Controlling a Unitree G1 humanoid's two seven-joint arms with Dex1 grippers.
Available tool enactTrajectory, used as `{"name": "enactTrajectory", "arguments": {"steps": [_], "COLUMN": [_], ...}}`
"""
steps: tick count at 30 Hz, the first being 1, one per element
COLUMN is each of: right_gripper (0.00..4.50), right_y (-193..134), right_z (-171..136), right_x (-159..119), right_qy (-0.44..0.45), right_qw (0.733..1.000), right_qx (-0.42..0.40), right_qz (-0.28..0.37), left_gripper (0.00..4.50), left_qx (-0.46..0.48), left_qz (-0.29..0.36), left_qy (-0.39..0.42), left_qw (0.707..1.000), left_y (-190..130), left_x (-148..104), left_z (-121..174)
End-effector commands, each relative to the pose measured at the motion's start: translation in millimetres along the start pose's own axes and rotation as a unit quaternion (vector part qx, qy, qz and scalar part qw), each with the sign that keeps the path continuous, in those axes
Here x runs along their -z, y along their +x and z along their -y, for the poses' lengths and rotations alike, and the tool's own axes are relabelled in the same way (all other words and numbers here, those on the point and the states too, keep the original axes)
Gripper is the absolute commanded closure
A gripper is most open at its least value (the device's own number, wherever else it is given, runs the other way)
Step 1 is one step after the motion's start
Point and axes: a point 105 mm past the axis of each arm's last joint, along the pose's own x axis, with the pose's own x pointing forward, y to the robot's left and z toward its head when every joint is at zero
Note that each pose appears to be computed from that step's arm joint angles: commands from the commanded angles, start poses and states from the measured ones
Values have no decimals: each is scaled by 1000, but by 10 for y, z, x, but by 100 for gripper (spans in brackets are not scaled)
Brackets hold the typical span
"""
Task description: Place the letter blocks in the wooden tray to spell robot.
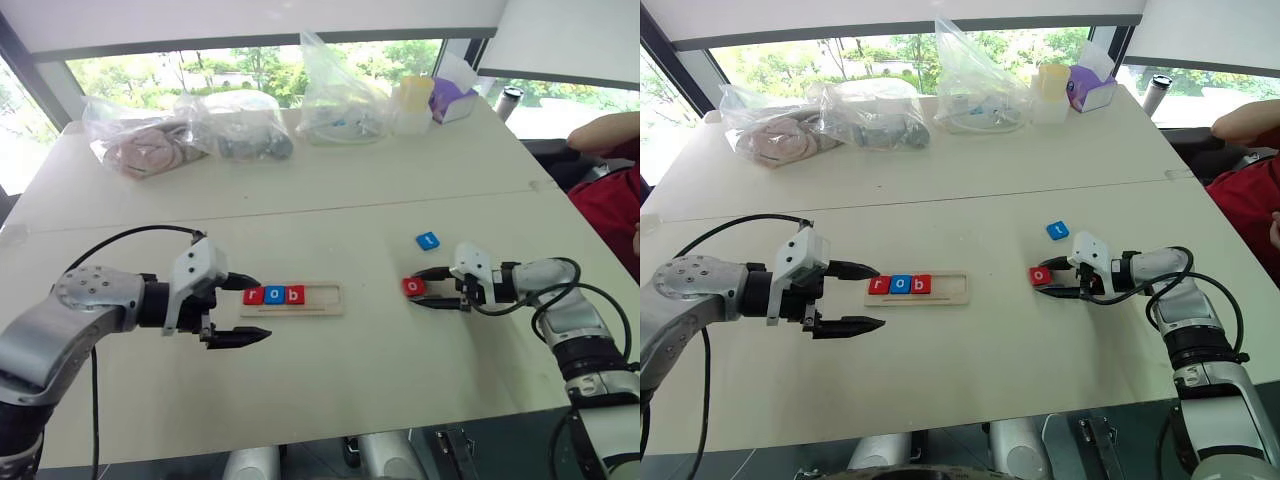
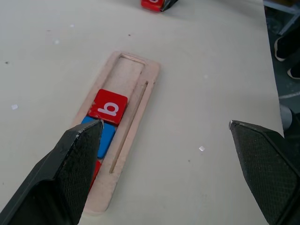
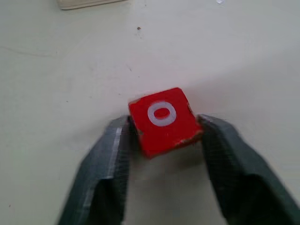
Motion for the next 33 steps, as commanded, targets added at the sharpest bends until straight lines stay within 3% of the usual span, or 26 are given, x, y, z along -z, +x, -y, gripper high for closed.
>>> {"name": "enactTrajectory", "arguments": {"steps": [1, 4, 6, 9, 16, 33], "right_gripper": [337, 337, 337, 337, 337, 337], "right_y": [17, 163, 429, 779, 1121, 1126], "right_z": [43, 43, -96, -237, -303, -504], "right_x": [-133, -528, -864, -1116, -1172, -1119], "right_qy": [-12, 4, -21, -55, -87, -81], "right_qw": [1000, 998, 996, 994, 995, 993], "right_qx": [4, 5, -24, -36, -39, -87], "right_qz": [9, 59, 89, 88, 27, -9], "left_gripper": [0, 0, 0, 0, 0, 0], "left_qx": [-15, -27, -33, -37, -43, -57], "left_qz": [-2, -16, -26, -32, -30, -15], "left_qy": [14, 8, 6, 6, 4, -2], "left_qw": [1000, 999, 999, 999, 999, 998], "left_y": [-88, -173, -234, -285, -289, -215], "left_x": [-31, 40, 76, 94, 91, 100], "left_z": [-41, -95, -132, -164, -175, -146]}}
